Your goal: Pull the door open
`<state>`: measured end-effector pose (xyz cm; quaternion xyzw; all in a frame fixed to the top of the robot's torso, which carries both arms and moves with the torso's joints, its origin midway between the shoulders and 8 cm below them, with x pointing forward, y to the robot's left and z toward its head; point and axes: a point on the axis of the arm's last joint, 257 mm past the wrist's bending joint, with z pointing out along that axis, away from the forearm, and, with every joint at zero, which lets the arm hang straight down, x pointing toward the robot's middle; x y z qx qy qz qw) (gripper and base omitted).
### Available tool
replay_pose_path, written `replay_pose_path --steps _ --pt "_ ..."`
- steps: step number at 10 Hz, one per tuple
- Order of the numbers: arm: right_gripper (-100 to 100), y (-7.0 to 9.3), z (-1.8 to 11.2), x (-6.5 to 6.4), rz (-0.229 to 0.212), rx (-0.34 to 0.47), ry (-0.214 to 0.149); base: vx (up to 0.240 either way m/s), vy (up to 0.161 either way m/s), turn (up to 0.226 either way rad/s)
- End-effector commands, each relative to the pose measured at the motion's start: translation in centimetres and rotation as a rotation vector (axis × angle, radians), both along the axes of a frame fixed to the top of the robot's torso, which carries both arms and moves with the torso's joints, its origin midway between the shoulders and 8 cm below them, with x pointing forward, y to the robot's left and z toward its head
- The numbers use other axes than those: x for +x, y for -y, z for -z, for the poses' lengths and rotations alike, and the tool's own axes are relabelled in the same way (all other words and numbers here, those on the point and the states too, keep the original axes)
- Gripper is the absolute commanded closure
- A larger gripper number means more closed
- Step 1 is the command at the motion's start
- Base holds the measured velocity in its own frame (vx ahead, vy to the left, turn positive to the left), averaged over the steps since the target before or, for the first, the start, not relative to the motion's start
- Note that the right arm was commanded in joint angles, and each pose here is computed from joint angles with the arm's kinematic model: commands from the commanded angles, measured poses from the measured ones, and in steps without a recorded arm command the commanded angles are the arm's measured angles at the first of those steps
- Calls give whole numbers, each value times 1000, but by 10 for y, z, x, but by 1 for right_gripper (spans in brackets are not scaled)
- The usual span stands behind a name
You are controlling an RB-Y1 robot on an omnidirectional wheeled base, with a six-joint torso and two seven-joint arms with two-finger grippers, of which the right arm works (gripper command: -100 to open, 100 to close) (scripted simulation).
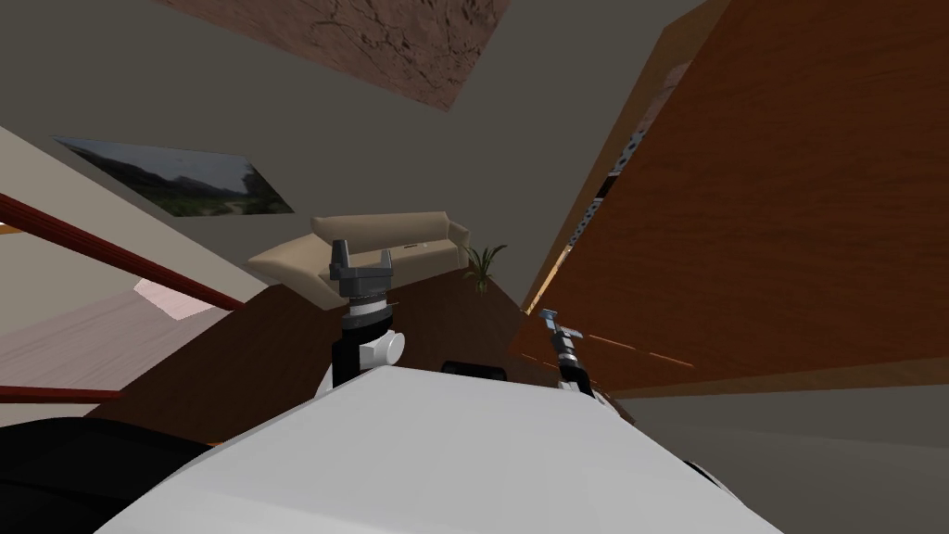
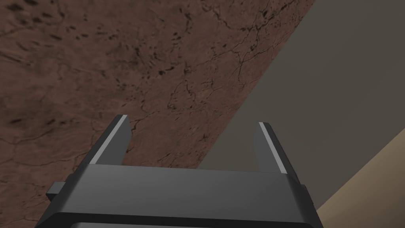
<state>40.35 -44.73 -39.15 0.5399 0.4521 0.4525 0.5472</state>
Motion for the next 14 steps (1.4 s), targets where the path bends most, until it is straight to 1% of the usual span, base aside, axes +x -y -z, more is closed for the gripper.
replay_pose_path --steps 1,2,3,4,5,6,8,9,12,13,14 --pt "100 0 0 -10 -32 -1 -1 -129 0 -16" --pt "100 -2 0 -14 -51 0 -2 -103 21 -35" --pt "100 -5 0 -21 -85 3 -4 -122 14 -30" --pt "100 -8 1 -27 -110 5 -6 -132 2 -42" --pt "100 -7 1 -23 -95 4 -5 -59 2 -13" --pt "100 -10 3 -35 -122 0 -7 -9 0 -48" --pt "100 -14 3 -49 -154 -7 -5 8 -5 -62" --pt "100 -14 3 -49 -154 -7 -5 9 -3 -20" --pt "100 -23 4 -77 -221 -15 -2 9 -12 -60" --pt "100 -26 5 -88 -244 -16 -7 3 -18 -86" --pt "100 -27 4 -88 -246 -16 -2 -6 -13 -28"
